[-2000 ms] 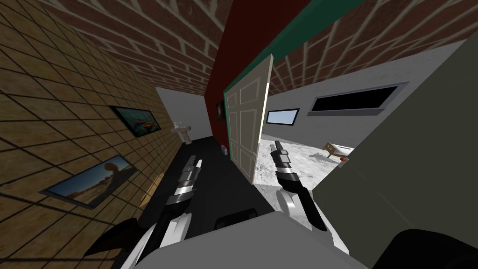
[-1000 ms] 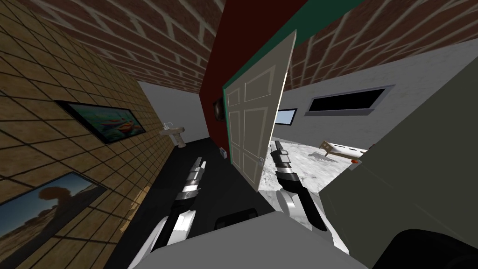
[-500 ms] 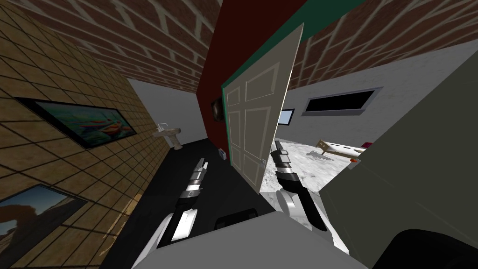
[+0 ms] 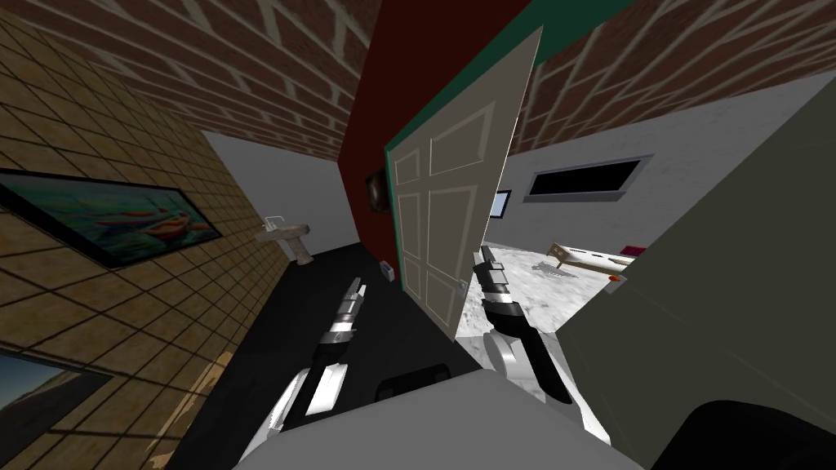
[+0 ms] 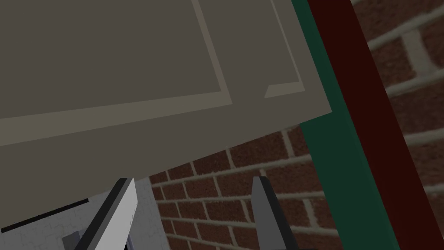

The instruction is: Push the door open

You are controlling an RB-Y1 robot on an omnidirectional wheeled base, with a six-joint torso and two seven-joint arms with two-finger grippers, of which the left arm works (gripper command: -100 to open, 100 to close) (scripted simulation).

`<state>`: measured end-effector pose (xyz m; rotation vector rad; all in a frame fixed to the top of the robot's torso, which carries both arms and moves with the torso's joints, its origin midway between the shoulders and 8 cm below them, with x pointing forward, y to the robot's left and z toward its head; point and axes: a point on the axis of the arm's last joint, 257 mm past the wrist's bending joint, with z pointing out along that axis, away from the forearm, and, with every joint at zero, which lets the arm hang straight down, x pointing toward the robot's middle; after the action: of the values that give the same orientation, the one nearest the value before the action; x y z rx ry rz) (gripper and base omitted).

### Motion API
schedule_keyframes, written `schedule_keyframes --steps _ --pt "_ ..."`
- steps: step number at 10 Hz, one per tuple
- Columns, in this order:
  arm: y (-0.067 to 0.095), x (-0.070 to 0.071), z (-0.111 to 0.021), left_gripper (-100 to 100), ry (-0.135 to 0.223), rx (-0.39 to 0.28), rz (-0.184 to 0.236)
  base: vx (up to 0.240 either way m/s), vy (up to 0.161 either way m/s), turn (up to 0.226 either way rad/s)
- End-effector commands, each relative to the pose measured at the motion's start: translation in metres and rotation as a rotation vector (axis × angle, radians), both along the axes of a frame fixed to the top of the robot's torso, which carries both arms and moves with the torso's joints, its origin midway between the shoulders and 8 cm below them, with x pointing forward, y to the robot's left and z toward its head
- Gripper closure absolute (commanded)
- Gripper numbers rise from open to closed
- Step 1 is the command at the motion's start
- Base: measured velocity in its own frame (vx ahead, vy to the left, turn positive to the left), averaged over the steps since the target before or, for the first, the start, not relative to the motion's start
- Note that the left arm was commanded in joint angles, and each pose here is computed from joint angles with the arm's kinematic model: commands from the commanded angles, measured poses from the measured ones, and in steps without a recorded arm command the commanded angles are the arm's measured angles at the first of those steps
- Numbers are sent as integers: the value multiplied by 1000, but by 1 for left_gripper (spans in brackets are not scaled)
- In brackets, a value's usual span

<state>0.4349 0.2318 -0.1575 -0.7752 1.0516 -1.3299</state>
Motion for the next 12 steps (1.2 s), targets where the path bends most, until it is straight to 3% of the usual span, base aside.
schedule_keyframes --steps 1,12 --pt "-2 3 -8 -100 10 4 -7 64 42 -69" --pt "-13 21 -55 -100 75 27 -50 36 21 -63"
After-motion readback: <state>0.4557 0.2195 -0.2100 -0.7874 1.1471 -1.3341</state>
